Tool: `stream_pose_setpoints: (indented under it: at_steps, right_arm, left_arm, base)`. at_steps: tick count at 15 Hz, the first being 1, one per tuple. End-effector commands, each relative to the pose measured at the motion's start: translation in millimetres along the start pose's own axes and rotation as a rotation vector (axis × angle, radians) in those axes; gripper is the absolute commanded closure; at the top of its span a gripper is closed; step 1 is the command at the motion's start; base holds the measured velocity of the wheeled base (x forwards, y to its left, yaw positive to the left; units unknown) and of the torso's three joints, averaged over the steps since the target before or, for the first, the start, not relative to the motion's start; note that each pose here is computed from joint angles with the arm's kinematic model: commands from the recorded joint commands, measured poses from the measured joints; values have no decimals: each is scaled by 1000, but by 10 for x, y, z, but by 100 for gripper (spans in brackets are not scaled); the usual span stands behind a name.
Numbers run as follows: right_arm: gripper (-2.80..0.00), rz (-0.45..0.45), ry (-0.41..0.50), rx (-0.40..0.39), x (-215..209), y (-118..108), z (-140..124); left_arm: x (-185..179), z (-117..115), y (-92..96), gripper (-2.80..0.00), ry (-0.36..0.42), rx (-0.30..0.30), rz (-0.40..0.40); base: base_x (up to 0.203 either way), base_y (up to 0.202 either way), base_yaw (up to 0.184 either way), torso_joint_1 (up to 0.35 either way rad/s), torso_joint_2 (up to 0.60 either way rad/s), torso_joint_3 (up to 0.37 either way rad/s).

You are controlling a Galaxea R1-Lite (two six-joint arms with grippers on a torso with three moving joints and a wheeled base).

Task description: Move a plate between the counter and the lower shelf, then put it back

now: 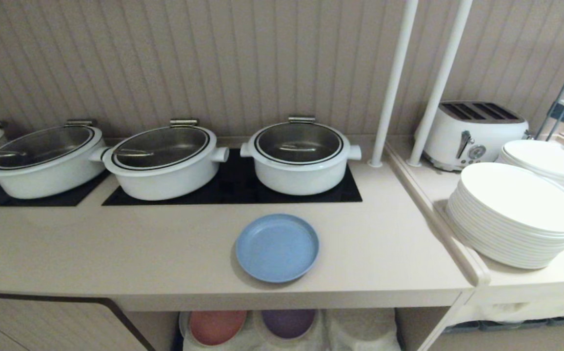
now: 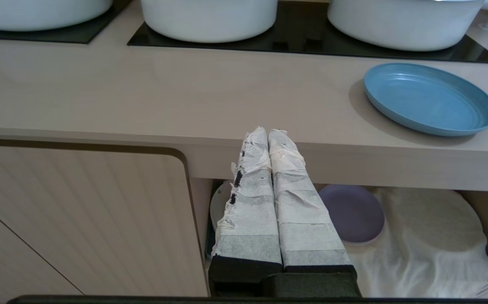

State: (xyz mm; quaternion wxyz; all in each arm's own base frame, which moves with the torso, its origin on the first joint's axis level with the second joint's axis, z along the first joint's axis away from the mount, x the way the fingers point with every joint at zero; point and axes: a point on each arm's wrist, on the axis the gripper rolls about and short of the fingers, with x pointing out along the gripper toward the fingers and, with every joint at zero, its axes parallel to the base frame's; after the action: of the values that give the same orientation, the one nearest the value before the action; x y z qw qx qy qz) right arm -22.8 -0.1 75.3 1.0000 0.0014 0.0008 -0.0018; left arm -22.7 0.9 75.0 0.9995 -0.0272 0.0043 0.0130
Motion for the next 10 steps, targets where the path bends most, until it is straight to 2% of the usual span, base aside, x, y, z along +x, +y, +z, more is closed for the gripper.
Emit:
stream_pose_setpoints:
  at_steps: [1, 10]
  right_arm:
    - [0, 1, 0, 0, 0, 0, 0]
    - [0, -1, 0, 0, 0, 0, 0]
  left_arm:
    - [-2, -3, 0, 0, -2, -1, 0]
    - [-2, -3, -1, 0, -1, 16, -4]
  base:
    - [0, 0, 0, 0, 0, 0]
    - [0, 0, 0, 0, 0, 0]
